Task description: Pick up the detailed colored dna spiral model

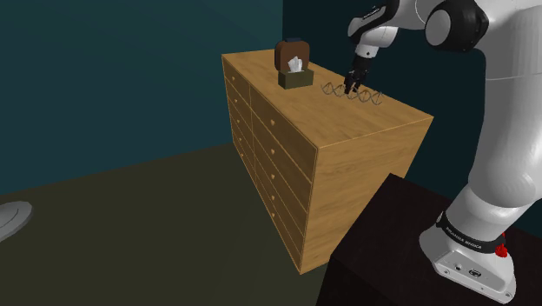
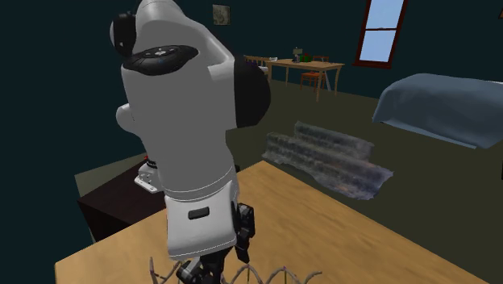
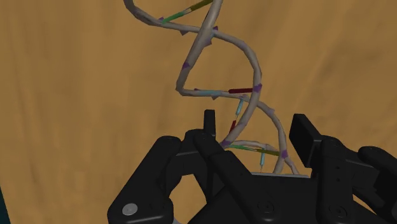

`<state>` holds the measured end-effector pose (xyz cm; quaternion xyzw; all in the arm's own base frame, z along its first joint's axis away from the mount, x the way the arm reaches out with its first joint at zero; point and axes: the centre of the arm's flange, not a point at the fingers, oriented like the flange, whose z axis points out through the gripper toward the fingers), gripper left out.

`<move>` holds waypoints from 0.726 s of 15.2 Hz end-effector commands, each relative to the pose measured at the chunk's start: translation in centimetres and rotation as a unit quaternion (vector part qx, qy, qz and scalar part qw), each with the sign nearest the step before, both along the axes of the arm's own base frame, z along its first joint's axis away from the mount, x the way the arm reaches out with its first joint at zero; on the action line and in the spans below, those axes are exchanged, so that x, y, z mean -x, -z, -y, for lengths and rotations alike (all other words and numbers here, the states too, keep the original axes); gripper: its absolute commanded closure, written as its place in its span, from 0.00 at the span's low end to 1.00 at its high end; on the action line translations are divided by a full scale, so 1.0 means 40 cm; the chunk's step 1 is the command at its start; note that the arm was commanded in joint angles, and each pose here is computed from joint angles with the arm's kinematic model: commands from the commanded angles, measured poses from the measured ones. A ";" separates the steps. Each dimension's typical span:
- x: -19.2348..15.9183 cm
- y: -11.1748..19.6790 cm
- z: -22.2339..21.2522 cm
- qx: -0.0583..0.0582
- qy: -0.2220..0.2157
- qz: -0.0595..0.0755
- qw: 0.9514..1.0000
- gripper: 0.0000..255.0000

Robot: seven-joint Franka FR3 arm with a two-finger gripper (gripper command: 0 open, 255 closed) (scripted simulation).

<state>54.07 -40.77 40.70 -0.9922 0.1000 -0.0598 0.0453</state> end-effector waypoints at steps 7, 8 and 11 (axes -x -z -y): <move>0.000 -0.104 0.000 0.000 0.000 0.000 1.000 1.00; 0.000 -0.117 0.000 0.000 0.000 0.000 1.000 1.00; 0.000 -0.156 0.000 0.000 0.000 0.000 1.000 1.00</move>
